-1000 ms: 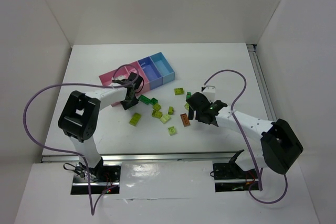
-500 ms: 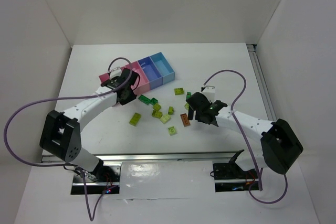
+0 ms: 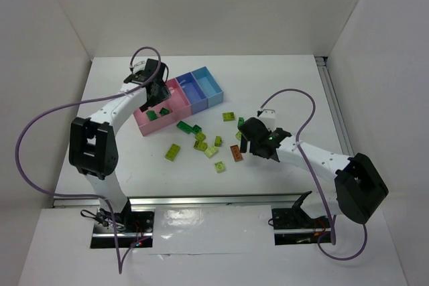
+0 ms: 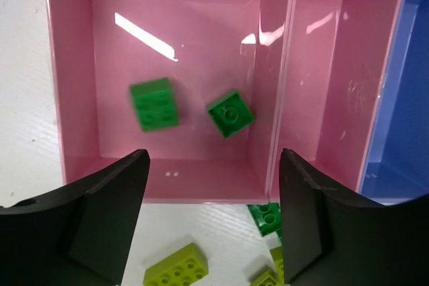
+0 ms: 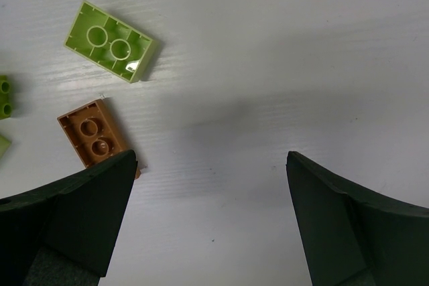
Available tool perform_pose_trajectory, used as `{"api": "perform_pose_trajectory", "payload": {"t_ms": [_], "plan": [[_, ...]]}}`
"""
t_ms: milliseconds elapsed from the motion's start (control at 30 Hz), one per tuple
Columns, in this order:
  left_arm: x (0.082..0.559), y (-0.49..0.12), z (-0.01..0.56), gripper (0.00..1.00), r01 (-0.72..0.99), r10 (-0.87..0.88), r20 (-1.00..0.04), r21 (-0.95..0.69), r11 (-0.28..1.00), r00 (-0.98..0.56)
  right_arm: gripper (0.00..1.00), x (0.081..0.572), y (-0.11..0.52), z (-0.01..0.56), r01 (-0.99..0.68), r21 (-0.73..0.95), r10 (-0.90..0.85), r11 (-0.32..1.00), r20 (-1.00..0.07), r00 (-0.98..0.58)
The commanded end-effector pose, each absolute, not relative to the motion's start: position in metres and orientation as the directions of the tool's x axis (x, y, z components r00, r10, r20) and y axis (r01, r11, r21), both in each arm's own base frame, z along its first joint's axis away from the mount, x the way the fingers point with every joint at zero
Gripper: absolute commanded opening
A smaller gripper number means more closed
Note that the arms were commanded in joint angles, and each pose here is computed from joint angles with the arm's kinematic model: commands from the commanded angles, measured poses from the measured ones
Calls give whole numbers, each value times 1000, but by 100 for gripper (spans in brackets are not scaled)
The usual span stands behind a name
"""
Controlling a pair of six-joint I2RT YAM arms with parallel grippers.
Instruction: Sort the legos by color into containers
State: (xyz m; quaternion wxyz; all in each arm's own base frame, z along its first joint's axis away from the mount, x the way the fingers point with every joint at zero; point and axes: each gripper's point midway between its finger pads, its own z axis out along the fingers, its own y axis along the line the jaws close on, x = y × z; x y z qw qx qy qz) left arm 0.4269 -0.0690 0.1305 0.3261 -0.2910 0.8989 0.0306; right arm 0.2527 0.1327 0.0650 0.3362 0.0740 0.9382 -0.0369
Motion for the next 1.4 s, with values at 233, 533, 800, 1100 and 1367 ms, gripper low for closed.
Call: {"api": "perform_pose_trajectory", "payload": {"t_ms": [233, 533, 800, 1100, 1367], "plan": [[377, -138, 138, 64, -290, -336, -585, -176, 941, -738, 100, 255, 139, 69, 158, -8, 114, 987, -658, -744], [345, -174, 80, 81, -473, -480, -484, -147, 869, -732, 100, 254, 141, 68, 149, -15, 103, 989, -654, -750], [365, -176, 50, 79, -581, -552, -466, -96, 809, -692, 100, 251, 133, 67, 157, -51, 87, 986, -648, -757], [375, -177, 43, 76, -625, -610, -475, -150, 766, -634, 100, 253, 134, 58, 133, -100, 41, 986, -625, -780], [376, -173, 49, 92, -623, -622, -485, -186, 760, -614, 100, 252, 140, 50, 118, -90, 40, 989, -603, -797]]}}
